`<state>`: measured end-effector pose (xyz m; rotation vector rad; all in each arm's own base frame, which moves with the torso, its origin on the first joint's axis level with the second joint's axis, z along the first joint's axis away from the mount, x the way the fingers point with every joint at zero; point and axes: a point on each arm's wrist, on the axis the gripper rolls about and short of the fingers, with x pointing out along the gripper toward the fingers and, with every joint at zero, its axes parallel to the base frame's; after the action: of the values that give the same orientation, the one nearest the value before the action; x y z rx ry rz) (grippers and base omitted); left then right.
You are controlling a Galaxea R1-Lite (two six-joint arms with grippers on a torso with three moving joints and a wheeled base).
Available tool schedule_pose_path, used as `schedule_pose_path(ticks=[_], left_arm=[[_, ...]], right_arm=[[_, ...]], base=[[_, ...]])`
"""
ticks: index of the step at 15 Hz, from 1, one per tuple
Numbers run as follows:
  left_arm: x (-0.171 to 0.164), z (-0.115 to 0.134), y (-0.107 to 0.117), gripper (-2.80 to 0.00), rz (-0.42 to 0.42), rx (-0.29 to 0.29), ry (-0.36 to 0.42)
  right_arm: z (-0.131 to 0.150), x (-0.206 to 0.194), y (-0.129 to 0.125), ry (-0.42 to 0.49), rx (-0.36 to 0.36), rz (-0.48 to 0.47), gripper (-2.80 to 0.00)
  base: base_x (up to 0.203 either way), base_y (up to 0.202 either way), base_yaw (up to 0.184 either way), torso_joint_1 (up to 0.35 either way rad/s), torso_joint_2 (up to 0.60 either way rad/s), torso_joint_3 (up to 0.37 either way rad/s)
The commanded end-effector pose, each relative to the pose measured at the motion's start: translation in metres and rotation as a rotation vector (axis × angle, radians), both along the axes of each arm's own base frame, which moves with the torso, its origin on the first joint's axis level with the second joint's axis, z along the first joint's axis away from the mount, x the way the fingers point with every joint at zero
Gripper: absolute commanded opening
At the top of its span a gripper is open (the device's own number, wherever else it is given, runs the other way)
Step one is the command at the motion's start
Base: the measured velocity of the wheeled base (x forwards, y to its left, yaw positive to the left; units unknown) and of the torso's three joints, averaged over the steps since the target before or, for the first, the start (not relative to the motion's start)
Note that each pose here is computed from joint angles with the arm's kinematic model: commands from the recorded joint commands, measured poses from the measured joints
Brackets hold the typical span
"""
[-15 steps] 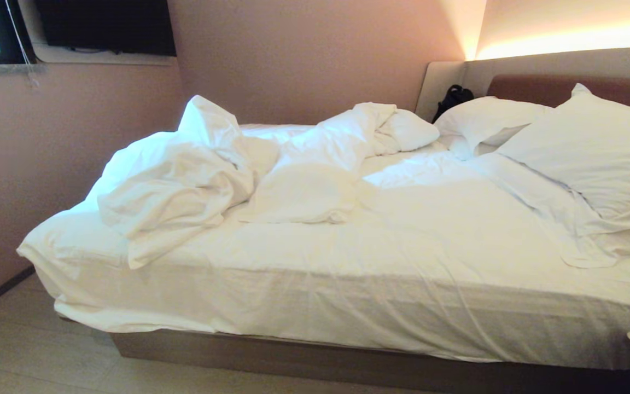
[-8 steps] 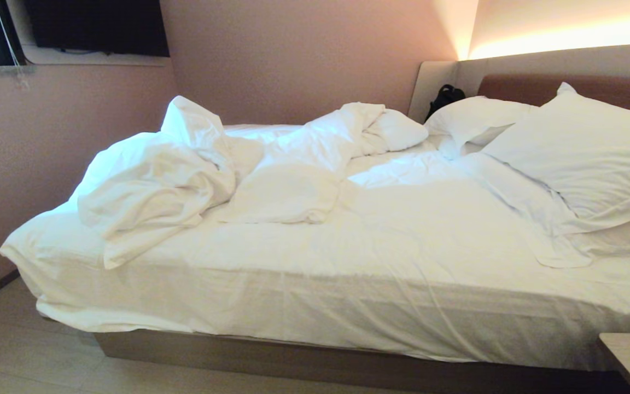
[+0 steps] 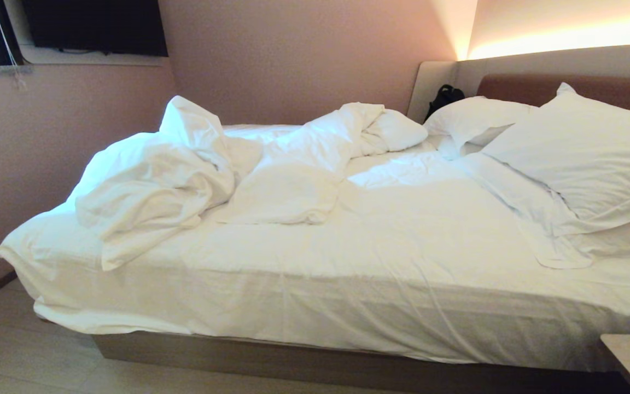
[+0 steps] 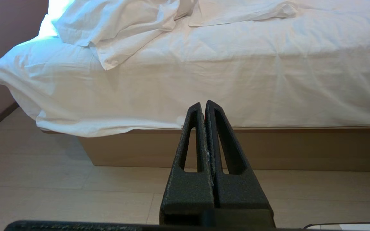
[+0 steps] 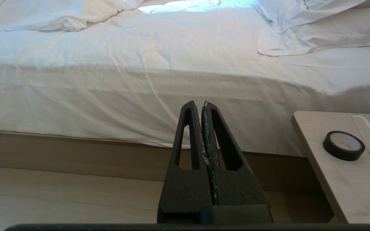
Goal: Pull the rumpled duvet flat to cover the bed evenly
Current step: Hold the folded corner of the quilt
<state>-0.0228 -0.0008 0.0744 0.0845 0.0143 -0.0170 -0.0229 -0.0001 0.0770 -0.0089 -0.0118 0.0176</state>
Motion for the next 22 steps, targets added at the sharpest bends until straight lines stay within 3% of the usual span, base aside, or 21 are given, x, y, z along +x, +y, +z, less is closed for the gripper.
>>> schedule_pose_path(ticks=[1, 4, 14, 22], left_arm=[[0.0000, 0.0001, 0.0000, -2.80, 0.000, 0.000, -0.001], [0.0000, 0.0001, -0.0001, -2.80, 0.001, 0.001, -0.001], [0.0000, 0.0000, 0.0000, -2.80, 0.002, 0.000, 0.000], [0.0000, 0.0000, -0.0001, -2.80, 0.001, 0.003, 0.000]], right_arm=[[0.0000, 0.0000, 0.0000, -0.001, 0.000, 0.001, -2.80], [0.0000, 0.0000, 0.0000, -0.001, 0.000, 0.001, -2.80], [-0.0001, 0.0000, 0.0000, 0.000, 0.000, 0.001, -2.80], [0.0000, 0.0000, 0.0000, -0.001, 0.000, 0.001, -2.80]], base=[[0.000, 0.000, 0.000, 0.000, 0.00, 0.000], [0.042, 0.000, 0.000, 0.000, 0.00, -0.001], [0.185, 0.000, 0.000, 0.004, 0.00, 0.002], [0.000, 0.000, 0.000, 0.000, 0.00, 0.000]])
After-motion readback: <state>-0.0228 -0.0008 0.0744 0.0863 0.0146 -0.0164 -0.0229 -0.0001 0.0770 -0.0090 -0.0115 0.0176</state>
